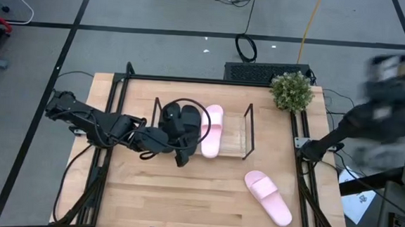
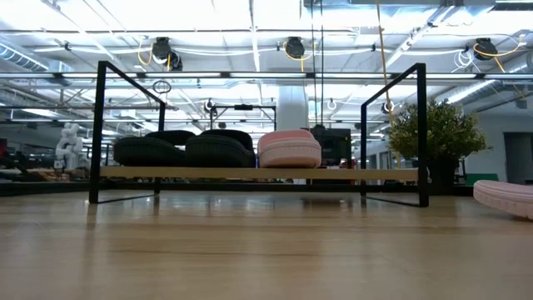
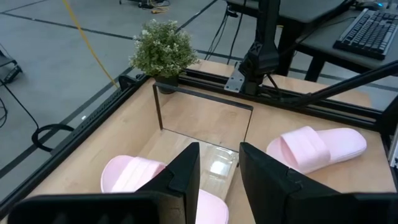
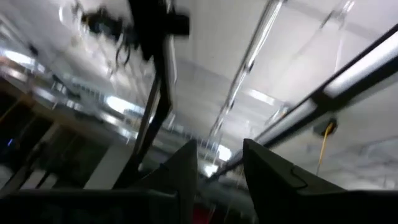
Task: Pick and place slides into the shelf
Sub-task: Put the pink slipper on the shelf
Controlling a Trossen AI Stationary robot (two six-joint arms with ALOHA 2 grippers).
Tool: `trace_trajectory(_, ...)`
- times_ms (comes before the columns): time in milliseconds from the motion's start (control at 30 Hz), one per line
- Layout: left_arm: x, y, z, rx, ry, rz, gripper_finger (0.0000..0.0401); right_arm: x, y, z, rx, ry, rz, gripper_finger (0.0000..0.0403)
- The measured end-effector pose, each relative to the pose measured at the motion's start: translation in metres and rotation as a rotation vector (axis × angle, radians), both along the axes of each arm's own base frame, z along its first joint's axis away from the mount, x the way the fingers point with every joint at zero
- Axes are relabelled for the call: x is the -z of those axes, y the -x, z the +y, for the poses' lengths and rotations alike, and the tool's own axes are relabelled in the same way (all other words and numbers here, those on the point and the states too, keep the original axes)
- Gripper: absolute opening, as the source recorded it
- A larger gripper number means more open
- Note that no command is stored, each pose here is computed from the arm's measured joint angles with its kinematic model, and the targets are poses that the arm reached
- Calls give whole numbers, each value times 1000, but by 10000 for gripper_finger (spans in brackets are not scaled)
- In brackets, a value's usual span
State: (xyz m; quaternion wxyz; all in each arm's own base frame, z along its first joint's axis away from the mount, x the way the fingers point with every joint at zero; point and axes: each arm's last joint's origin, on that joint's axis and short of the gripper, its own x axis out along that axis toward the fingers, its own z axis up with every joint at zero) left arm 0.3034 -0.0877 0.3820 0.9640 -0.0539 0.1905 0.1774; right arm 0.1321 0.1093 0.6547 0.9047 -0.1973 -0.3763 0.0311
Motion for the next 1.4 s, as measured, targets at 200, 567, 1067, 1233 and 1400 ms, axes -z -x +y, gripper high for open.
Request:
trace_trajectory(200,0,0,0,-4,-2,-1,113,35,-34,19,-51,72,356,116)
trace_trajectory(567,0,0,0,-1,-7,3,113,64,-37,11,-161,-62,724,116)
trace_trajectory(1067,0,0,1,-5,-2,1,113,81,-54,-48,56,-288,924,116)
trace_trajectory(1233,0,-1,4,-15,-2,0,113,83,-58,-66,156,-294,923,116)
trace_trajectory(1400,0,-1,4,-16,-2,1,113,95,-71,-83,271,-331,1017,116)
